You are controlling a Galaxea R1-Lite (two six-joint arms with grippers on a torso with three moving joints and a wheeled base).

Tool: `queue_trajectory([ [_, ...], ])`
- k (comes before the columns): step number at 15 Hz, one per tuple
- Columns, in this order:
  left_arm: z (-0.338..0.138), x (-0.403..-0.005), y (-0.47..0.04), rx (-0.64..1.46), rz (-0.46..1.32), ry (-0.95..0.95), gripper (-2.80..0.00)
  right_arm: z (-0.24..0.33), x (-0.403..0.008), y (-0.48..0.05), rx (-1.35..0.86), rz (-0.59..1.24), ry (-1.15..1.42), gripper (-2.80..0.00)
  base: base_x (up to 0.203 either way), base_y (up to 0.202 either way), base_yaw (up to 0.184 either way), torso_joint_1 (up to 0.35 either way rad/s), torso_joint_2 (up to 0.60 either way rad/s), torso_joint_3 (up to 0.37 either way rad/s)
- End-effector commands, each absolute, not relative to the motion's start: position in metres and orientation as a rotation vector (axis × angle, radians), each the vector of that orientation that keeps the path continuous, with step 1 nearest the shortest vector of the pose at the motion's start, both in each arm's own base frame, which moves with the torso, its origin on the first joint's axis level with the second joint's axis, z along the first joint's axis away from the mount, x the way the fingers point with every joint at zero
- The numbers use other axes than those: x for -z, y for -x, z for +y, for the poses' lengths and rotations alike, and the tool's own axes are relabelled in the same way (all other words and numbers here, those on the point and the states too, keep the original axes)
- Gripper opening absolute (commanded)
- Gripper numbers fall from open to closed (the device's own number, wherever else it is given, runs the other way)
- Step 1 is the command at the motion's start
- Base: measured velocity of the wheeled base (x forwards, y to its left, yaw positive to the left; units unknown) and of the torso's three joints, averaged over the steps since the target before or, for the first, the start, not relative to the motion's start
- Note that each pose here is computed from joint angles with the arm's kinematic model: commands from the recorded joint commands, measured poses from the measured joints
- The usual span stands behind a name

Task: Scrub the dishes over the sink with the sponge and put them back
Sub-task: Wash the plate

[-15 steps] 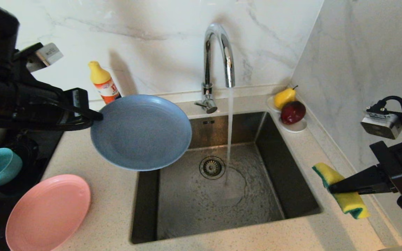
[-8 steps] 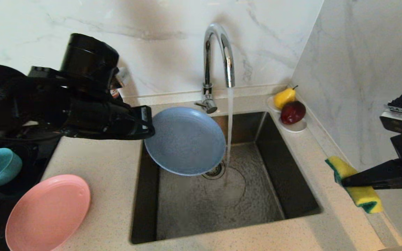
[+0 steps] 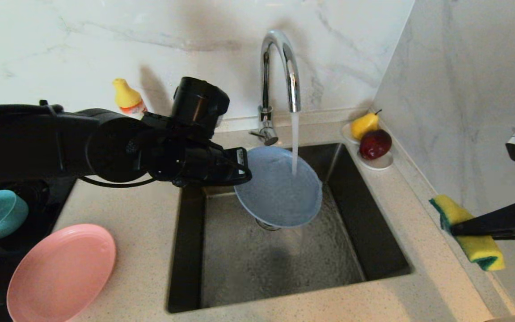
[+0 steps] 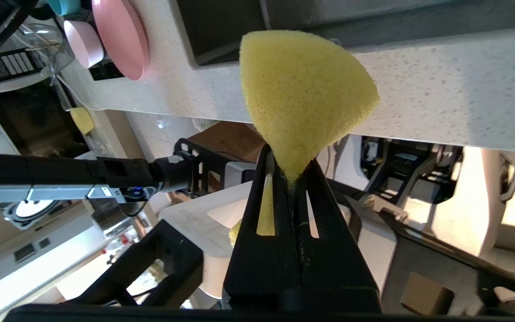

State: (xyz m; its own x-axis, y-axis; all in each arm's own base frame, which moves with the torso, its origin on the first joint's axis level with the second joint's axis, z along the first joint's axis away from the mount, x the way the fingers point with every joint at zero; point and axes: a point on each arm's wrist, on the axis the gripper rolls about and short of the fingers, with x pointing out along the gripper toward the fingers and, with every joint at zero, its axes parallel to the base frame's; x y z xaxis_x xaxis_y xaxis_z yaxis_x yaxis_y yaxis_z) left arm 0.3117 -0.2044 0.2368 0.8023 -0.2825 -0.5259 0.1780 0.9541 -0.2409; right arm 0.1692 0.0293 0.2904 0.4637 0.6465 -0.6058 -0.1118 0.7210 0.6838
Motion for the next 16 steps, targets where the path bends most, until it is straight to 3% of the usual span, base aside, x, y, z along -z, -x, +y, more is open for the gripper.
queue_trajectory([
  [1,-0.223,-0.223,-0.32,0.264,0.611,0.168,-2.8,0.028,-0.291,-0.166,-0.504,0.984,-0.625,-2.8,0.0,0.0,0.0,0.0,0.0,0.0],
  [8,-0.242,-0.211,-0.321,0.258,0.636,0.166,-2.8,0.028,-0.294,-0.164,-0.511,0.97,-0.621,-2.8,0.0,0.0,0.0,0.0,0.0,0.0],
  [16,-0.18,-0.247,-0.288,0.08,0.524,0.082,-2.8,0.035,-0.288,-0.169,-0.549,1.009,-0.616,-2.8,0.0,0.0,0.0,0.0,0.0,0.0],
])
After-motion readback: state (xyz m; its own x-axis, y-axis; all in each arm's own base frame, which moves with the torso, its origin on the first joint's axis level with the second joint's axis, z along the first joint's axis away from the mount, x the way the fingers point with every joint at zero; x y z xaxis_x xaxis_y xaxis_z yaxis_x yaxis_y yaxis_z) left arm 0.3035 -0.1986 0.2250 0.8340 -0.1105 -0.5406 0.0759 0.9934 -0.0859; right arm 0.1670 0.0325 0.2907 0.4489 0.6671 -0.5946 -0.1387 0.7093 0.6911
